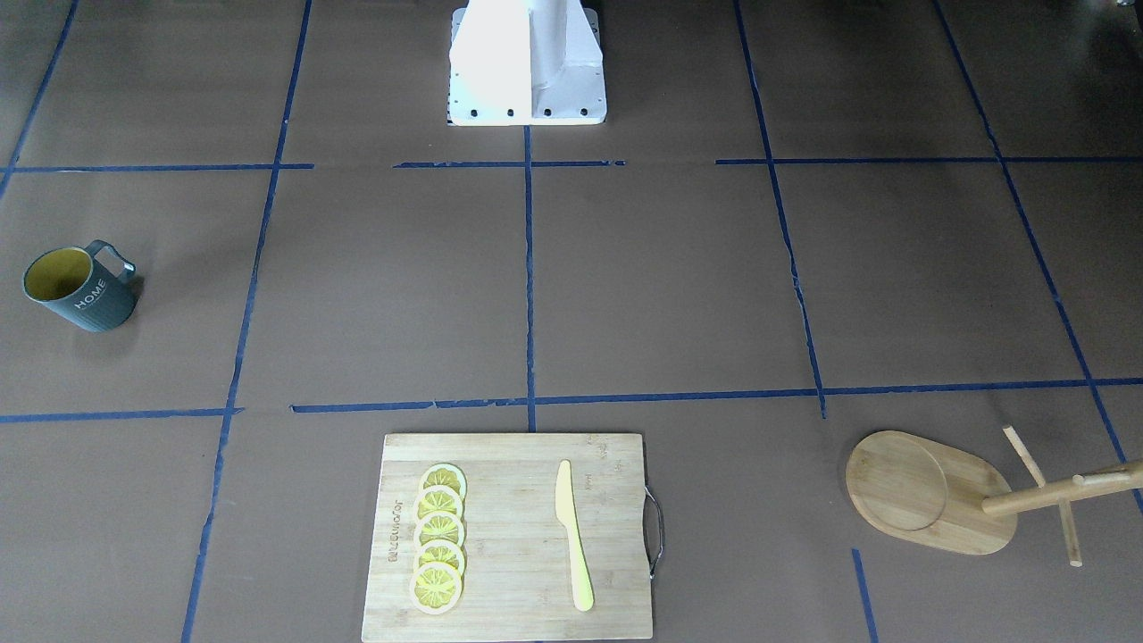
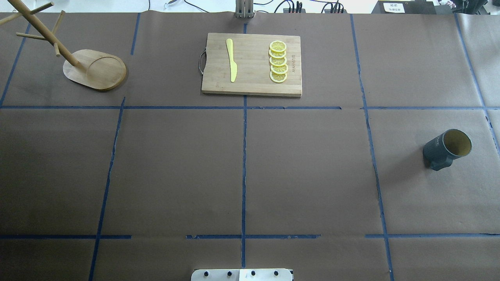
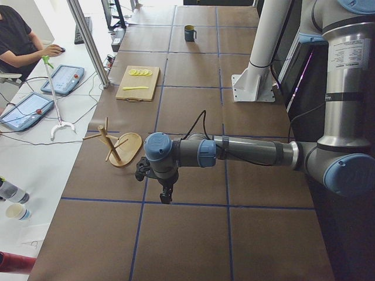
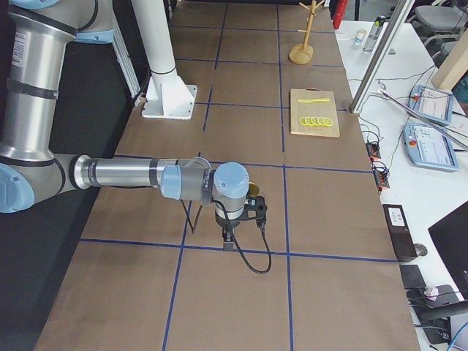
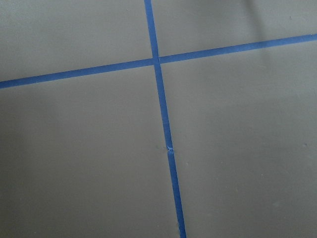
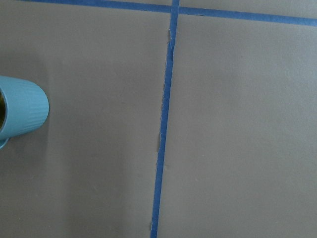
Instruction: Hang cup on storage rack
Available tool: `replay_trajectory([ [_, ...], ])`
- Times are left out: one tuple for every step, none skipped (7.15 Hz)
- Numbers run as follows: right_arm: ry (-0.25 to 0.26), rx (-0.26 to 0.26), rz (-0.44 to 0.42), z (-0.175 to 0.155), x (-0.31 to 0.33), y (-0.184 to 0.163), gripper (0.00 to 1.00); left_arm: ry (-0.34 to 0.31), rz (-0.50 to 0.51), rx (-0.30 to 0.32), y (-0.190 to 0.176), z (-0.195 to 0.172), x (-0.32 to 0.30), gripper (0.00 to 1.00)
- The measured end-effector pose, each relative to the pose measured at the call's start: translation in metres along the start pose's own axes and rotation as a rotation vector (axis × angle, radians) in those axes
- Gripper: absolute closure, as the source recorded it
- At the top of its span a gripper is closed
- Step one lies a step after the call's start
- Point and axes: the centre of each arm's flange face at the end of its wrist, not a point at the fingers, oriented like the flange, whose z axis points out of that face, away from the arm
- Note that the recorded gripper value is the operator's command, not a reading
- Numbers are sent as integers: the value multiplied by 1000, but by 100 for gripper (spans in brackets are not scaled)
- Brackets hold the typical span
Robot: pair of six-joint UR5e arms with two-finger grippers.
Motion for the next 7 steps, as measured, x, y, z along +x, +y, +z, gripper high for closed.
replay_trajectory([
  [-5, 0, 1, 0, 0, 0, 0, 1, -1, 0, 0, 0, 0, 0],
  [-25, 1, 3, 1, -2, 0, 0, 1, 0, 0, -1, -1, 1, 0],
  [-60, 4, 1, 1, -6, -1, 0, 2, -1, 0, -1, -1, 2, 0],
  [-87, 16, -21, 3, -13, -4, 0, 2, -2, -1, 0, -1, 2, 0],
  [-96, 32, -53, 6, -23, -9, 1, 1, -3, -2, 0, -1, 2, 0],
  [-99, 40, -59, 11, -40, -18, 2, 1, -4, -3, 0, 0, 1, 0],
  [-99, 46, -39, 19, -67, -32, 2, 1, -5, -5, 0, 0, 1, 0],
])
